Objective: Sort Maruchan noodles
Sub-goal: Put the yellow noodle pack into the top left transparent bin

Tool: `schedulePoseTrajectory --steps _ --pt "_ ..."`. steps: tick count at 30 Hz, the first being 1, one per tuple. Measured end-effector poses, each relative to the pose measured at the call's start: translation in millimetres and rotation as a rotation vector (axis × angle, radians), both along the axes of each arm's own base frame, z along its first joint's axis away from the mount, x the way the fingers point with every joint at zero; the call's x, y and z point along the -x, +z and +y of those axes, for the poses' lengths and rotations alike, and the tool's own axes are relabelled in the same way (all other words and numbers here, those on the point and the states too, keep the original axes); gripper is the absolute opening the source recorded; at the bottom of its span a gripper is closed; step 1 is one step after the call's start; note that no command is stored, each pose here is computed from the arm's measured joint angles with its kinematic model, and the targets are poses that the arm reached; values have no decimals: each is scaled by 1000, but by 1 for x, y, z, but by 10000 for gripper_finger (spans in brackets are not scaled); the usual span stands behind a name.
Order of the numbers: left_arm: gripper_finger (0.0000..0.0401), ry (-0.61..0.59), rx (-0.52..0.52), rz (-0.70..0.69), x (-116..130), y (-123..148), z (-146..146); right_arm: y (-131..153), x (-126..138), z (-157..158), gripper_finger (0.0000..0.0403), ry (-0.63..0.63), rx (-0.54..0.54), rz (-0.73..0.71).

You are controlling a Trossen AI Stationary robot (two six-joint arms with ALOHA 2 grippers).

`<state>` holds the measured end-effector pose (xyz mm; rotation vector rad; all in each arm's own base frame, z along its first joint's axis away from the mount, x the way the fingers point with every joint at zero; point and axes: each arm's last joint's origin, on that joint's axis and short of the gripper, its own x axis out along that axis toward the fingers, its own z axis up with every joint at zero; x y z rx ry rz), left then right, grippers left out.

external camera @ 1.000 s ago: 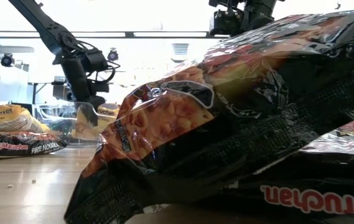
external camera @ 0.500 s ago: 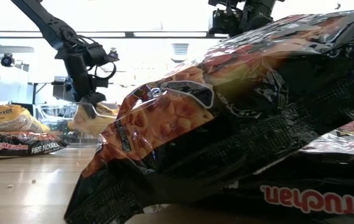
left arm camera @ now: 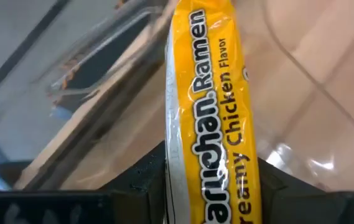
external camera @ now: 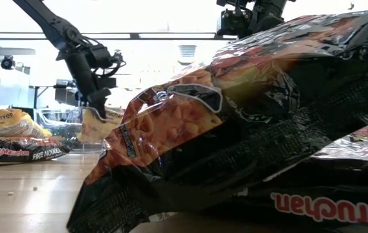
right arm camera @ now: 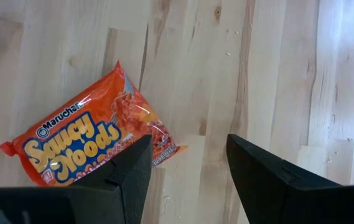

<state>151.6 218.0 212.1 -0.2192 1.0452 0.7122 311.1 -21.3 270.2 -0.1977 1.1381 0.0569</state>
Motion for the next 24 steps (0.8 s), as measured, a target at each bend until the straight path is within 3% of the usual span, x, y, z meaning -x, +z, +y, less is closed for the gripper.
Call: schedulePoseTrajectory --steps 10,14,19,24 --pt "121 -161 -34 44 -2 -4 3 0 0 0 194 -2 -1 0" --pt "134 -94 -74 47 -2 -6 10 0 0 0 194 -3 -1 -1" --pt "156 14 -150 170 0 -11 18 0 0 0 194 -11 -5 -1" --pt "181 38 -193 257 2 -12 20 0 0 0 194 -1 0 -1"
